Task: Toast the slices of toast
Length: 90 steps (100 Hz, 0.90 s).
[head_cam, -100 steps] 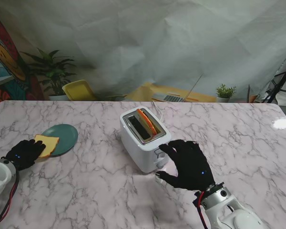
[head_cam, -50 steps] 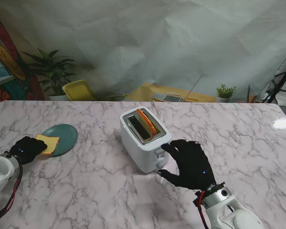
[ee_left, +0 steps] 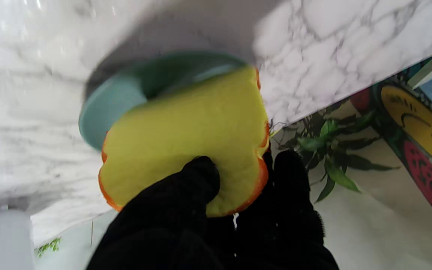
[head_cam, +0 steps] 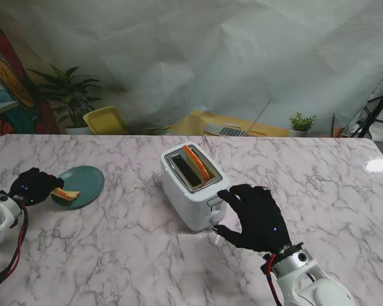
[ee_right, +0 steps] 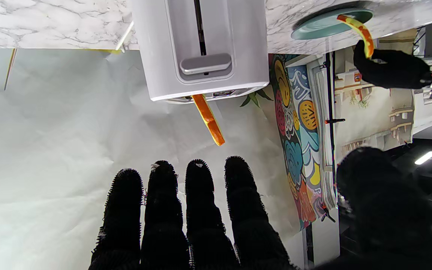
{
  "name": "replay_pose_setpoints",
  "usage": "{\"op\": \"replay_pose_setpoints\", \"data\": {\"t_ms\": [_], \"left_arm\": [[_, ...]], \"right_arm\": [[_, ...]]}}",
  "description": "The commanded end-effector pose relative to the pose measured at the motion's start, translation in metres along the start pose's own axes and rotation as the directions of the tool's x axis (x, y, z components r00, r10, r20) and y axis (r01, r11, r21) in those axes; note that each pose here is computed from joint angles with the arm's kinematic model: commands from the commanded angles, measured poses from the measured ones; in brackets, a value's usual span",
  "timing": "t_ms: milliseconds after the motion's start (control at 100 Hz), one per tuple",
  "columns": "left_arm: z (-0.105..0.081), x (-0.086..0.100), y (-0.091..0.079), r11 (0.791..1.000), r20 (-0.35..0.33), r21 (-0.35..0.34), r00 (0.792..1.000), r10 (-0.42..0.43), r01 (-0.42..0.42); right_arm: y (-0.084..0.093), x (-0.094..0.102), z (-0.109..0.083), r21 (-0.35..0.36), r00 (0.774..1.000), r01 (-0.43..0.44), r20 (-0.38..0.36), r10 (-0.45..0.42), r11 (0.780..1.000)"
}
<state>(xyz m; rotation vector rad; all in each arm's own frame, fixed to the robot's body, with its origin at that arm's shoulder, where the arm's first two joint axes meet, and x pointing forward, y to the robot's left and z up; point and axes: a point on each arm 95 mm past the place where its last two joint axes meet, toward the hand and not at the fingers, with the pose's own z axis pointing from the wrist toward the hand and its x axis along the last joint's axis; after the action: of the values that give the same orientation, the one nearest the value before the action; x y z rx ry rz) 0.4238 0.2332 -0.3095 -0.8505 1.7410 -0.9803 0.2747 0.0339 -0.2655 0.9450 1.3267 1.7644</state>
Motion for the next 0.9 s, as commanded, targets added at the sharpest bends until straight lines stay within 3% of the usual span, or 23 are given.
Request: {"op": "replay_pose_setpoints", "data": {"t_ms": [0,260,500,610,750,890], "left_arm": [[0.005,-0.004,-0.023,0.998,0.009,0.06,1.0,0.002,-0.003],[0.007,0.002,-0.076,0.973,0.02,0.23,0.999,-0.037,0.032],[0.009,0.015,-0.12,0.919,0.026,0.382,0.993,-0.119,0.1],[0.012,0.021,-0.14,0.877,-0.01,0.454,0.985,-0.174,0.16],[0.016,0.035,-0.165,0.801,-0.086,0.529,0.956,-0.279,0.281],[0.018,0.053,-0.189,0.738,-0.195,0.571,0.932,-0.304,0.36]], "right_arm": [[0.003,0.001,-0.001,-0.01,1.0,0.007,-0.002,-0.007,1.0],[0.013,0.002,-0.003,-0.044,1.0,0.03,-0.007,-0.03,0.999],[0.017,0.001,-0.006,-0.056,0.999,0.032,0.0,-0.032,0.998],[0.02,0.0,-0.009,-0.061,0.999,0.04,-0.004,-0.04,0.997],[0.024,0.0,-0.013,-0.057,0.998,0.054,-0.016,-0.055,0.997],[0.027,0.0,-0.016,-0.058,0.998,0.061,-0.027,-0.062,0.996]]}}
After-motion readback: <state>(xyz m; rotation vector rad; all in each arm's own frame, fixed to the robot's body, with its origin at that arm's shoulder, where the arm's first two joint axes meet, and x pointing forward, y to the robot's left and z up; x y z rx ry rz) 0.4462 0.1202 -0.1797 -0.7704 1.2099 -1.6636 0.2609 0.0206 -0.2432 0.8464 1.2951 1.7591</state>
